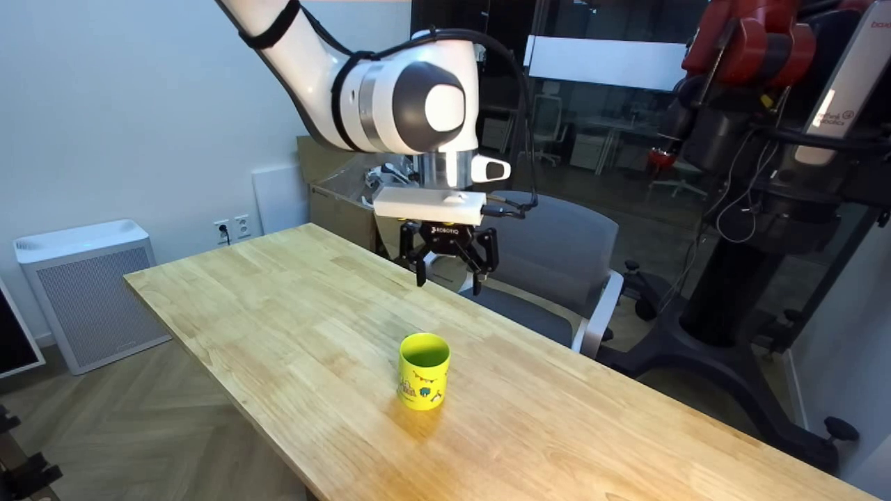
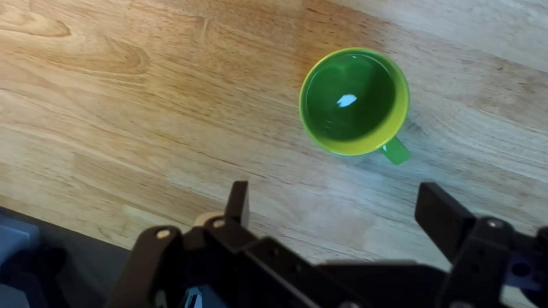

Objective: Move the cup away from you

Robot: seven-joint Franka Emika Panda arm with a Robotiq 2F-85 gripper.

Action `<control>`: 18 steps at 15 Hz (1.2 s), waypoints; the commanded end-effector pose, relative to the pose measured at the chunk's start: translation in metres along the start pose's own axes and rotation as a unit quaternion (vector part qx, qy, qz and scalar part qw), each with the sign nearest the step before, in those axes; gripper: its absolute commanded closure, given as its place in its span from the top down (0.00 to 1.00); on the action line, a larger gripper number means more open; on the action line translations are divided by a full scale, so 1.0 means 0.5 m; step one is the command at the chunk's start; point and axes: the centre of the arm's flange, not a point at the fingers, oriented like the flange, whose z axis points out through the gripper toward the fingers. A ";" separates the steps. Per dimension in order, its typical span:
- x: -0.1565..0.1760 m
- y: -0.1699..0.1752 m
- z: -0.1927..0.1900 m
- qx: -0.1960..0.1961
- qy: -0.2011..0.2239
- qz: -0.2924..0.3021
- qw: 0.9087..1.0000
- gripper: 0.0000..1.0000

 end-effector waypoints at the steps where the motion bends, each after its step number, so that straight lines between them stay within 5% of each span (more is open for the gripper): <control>1: -0.004 -0.018 0.019 0.012 -0.010 -0.009 1.000 1.00; 7: -0.062 -0.080 0.107 0.049 -0.050 0.005 0.998 1.00; 18: -0.023 -0.088 0.191 -0.002 -0.040 -0.093 0.995 1.00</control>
